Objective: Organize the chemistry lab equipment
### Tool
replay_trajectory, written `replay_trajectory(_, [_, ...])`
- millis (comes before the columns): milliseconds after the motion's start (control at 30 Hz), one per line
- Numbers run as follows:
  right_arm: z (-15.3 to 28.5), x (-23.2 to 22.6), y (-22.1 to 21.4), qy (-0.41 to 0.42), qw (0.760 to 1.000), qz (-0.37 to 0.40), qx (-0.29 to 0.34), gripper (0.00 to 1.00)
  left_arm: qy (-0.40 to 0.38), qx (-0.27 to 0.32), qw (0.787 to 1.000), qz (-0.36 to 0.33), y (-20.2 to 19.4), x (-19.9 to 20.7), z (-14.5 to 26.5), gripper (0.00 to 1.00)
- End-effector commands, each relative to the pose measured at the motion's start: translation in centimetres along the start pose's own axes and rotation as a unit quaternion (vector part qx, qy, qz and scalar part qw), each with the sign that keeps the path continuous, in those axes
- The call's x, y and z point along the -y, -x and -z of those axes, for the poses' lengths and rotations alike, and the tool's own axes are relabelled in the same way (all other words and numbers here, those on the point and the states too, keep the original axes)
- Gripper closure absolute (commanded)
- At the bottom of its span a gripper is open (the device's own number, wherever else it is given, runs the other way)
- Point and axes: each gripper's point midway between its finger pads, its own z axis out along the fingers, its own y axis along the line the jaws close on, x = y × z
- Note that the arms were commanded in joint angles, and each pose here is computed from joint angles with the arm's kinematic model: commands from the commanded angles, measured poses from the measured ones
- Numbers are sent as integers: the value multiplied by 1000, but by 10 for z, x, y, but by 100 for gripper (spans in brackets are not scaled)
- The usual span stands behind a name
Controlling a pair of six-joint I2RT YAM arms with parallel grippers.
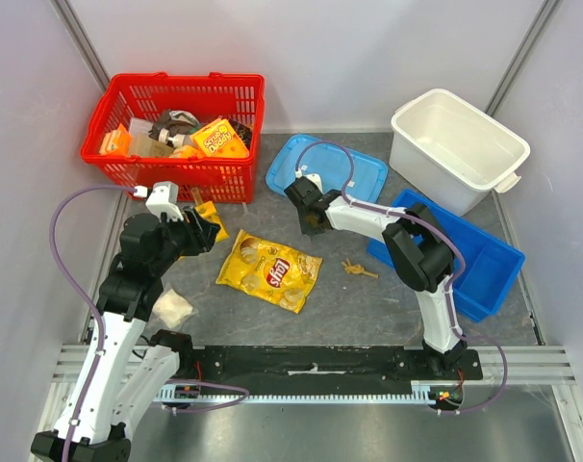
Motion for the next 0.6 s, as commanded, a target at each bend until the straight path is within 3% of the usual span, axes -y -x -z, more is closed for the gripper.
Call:
replay_trajectory(0, [32,-4,47,10,998,-5,65,88,1,16,1000,8,9,2,0,45])
replay_trajectory(300, [76,5,77,19,994,-19,108,88,1,16,1000,8,9,2,0,45])
replay_trajectory(567, [122,63,84,-23,991,-52,121,88,-4,19,1000,7,10,5,2,45])
